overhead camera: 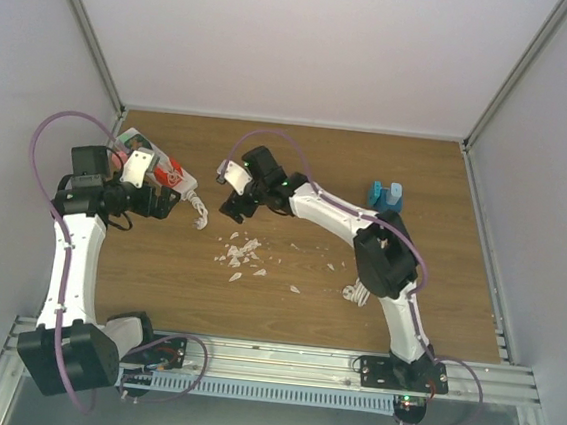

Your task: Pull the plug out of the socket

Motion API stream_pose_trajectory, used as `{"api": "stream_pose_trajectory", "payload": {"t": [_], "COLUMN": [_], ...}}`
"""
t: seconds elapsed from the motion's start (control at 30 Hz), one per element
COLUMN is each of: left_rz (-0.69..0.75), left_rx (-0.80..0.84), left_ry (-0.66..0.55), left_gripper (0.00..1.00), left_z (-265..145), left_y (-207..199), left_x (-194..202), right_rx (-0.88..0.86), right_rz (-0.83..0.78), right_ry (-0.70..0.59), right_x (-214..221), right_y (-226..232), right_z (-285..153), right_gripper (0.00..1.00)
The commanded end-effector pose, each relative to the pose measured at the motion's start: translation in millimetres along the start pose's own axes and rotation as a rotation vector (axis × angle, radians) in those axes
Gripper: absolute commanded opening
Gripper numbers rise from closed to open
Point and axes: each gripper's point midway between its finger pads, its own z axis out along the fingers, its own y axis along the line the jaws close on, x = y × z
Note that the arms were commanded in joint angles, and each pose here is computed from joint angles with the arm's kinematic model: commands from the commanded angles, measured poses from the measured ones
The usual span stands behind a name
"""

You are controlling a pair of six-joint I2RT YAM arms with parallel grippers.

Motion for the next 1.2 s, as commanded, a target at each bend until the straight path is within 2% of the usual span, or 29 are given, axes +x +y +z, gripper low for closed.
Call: {"api": "stream_pose_trajectory", "payload": {"t": [0.0, 0.67, 1.17], "left_rz": [0.006, 0.019, 0.006], "left_rx": [0.009, 0.001, 0.011], "left_ry": [-0.052, -0.053, -0.046], "left_gripper": [0.99, 0.99, 0.99], "left_z": [-7.1, -4.9, -1.1], "left_y": [-3.1, -0.8, -2.0], "left_x": [-10.2, -7.9, -0.3], "right_rx": [0.063, 0.027, 0.031], "right_rz": [0.038, 0.065, 0.014], "right_ry": [-0.065, -0.092, -0.126], "right_x": [-21.2, -22.3, -19.3], "right_y": [-15.7, 2.7, 20.8], "right_z": [18.2, 96.1, 146.5], "right_gripper": [0.95, 0.77, 0.63]}}
